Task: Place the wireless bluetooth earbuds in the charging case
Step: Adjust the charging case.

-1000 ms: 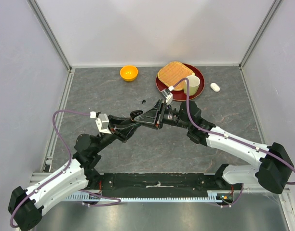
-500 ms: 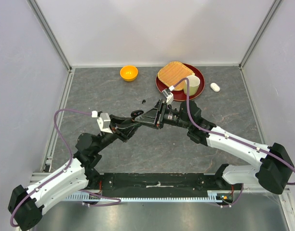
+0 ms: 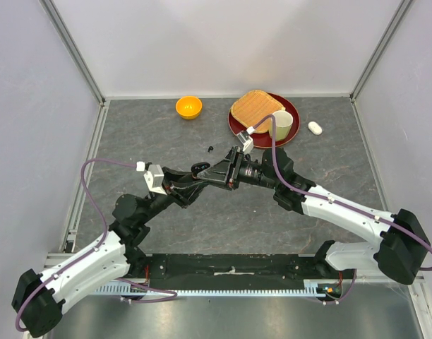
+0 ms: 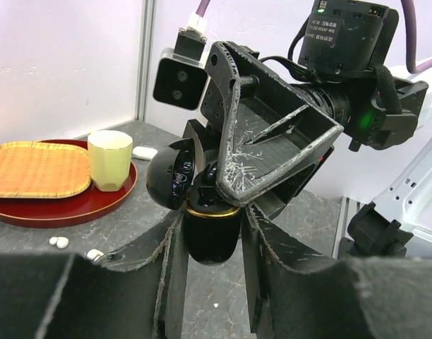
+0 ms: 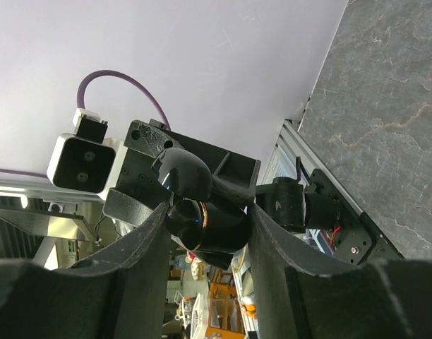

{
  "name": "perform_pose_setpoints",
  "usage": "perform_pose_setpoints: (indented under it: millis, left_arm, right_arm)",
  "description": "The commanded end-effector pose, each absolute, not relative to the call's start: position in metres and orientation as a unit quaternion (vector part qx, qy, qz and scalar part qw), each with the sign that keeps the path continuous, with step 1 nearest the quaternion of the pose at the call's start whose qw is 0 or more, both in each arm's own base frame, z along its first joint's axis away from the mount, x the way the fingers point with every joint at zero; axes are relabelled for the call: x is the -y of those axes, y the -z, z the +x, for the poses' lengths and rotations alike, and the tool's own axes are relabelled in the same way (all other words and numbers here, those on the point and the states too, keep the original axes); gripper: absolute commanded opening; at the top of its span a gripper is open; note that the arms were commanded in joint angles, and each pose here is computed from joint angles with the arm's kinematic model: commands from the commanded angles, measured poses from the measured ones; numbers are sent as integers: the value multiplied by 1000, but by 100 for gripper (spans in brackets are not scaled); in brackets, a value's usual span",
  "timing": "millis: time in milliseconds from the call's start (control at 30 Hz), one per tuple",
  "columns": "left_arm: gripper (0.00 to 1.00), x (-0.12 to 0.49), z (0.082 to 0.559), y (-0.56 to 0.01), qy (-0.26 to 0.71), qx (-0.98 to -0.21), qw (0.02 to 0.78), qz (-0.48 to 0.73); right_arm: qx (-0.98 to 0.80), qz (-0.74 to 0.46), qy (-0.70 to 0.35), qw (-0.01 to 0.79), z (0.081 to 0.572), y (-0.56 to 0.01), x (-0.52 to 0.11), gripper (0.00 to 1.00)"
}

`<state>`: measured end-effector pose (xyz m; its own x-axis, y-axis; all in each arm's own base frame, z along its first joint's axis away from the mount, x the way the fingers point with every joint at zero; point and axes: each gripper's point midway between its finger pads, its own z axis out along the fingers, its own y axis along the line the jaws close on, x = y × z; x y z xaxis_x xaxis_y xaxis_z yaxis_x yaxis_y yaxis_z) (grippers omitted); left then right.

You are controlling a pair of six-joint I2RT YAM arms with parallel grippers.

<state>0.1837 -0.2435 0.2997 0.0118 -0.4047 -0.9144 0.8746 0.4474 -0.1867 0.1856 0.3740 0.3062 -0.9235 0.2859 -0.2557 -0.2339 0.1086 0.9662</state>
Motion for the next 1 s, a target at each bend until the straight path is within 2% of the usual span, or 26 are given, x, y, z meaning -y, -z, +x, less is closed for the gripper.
perform_pose_setpoints:
  millis: [0, 67, 133, 167, 267, 300, 367, 400, 433, 500, 533, 633, 700, 967]
  left_arm:
    - [39, 244, 181, -318, 487, -495, 684, 222]
    - [36, 244, 181, -318, 487, -495, 685, 222]
    - [29, 245, 181, -317, 487, -495, 684, 222]
    - [19, 245, 181, -317, 487, -495, 684, 222]
    - [2, 245, 181, -317, 487, -495, 684, 223]
    - [2, 245, 181, -317, 487, -495, 684, 223]
    - [2, 245, 181, -316, 486, -496, 684, 225]
    - [2, 245, 180, -316, 487, -495, 684, 224]
    - [2, 244, 181, -313, 486, -498, 683, 223]
    - [2, 243, 181, -312, 484, -499, 684, 221]
    - [2, 242, 181, -310, 483, -500, 684, 219]
    - [2, 237, 180, -304, 478, -504, 688, 212]
    - [2, 234, 180, -300, 473, -509, 689, 207]
    - [2, 202, 180, -292, 437, -519, 717, 162]
  right_arm:
    - [-705, 16, -680, 201, 186, -316, -377, 25]
    - [-705, 17, -679, 202, 187, -315, -377, 25]
    - [-707, 18, -678, 200, 187, -313, -378, 25]
    - [-708, 18, -677, 200, 187, -313, -378, 25]
    - [-711, 18, -674, 201, 187, -310, -377, 25]
    - [-712, 19, -672, 202, 188, -310, -377, 26]
    - [-717, 19, -665, 208, 189, -306, -376, 35]
    - [-717, 17, -663, 213, 189, -307, -375, 42]
    - [-719, 14, -660, 217, 189, -306, -374, 58]
    - [-717, 15, -657, 233, 191, -310, -370, 71]
    - [-719, 18, -652, 239, 193, -310, -368, 83]
    - [-712, 6, -648, 270, 193, -322, -362, 95]
    - [-715, -1, -637, 288, 194, -324, -357, 98]
    - [-729, 20, -576, 371, 213, -331, -321, 98]
